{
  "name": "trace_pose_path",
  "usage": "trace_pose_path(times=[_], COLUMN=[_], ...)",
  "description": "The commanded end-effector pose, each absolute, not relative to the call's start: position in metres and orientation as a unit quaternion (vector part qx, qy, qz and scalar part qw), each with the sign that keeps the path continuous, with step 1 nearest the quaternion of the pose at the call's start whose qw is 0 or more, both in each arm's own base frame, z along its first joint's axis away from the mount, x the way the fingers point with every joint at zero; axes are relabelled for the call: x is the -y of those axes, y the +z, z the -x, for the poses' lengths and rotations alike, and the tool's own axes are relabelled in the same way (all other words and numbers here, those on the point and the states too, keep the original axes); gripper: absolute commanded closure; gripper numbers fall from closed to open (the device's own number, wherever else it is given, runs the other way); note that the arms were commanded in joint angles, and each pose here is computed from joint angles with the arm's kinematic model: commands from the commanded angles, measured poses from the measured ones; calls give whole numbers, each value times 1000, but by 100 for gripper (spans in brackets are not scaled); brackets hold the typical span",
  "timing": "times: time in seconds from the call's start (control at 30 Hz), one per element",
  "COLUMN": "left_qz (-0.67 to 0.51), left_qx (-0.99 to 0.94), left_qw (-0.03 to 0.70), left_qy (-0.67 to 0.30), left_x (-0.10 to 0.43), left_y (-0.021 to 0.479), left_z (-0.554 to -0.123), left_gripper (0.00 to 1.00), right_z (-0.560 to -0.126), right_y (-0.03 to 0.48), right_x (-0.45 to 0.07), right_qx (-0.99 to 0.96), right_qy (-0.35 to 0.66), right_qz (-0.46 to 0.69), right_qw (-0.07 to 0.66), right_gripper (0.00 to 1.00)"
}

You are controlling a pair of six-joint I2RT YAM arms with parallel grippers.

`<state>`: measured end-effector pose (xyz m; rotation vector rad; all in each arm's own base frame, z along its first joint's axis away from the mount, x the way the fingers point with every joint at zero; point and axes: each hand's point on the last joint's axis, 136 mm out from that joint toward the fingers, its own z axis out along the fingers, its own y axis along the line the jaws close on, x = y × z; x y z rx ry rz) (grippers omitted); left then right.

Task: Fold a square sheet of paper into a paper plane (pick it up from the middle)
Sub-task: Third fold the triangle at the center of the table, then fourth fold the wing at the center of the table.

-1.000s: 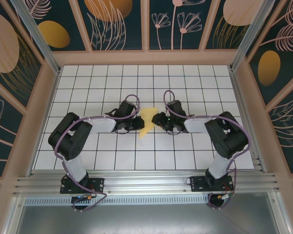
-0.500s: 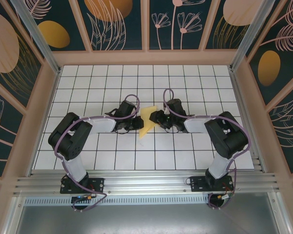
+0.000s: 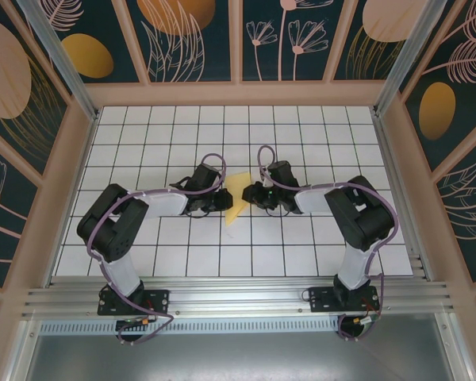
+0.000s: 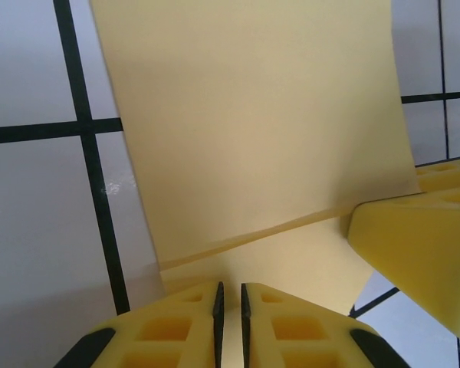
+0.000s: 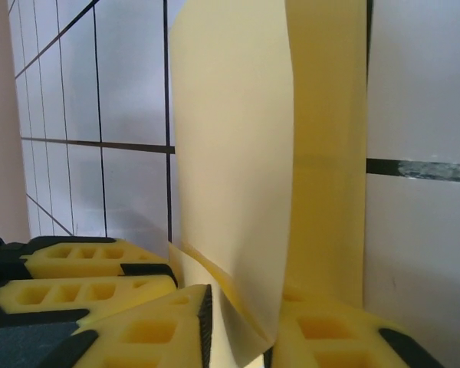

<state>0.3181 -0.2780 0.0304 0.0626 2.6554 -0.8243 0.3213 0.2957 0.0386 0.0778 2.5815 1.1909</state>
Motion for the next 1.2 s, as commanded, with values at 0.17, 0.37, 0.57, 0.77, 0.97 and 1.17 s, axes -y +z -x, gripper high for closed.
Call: trace_pose_path(times=[0.17, 0.37, 0.57, 0.77, 0.97, 1.17], left_qz=[-36, -67, -130, -166, -175, -173], left_qx=[-923, -916, -916, -921, -921, -922], left_qw=[224, 234, 249, 269, 284, 290], left_qy=[-311, -320, -288, -227, -199, -190], left_x=[269, 262, 266, 269, 275, 280], left_y=[65, 67, 64, 53, 50, 46], left_z=[-311, -292, -270, -263, -266, -267], left_gripper=[74, 71, 66, 63, 63, 62], right_z=[-322, -320, -307, -297, -297, -299], right_y=[44, 57, 60, 58, 58, 61], right_x=[-305, -308, -300, -300, -304, -309], right_qx=[-896, -888, -882, -878, -881, -883], right_qy=[416, 415, 397, 398, 396, 400], right_qz=[-39, -103, -174, -195, -187, -171], right_qw=[153, 172, 185, 180, 177, 175], right_gripper=[89, 93, 93, 91, 90, 87])
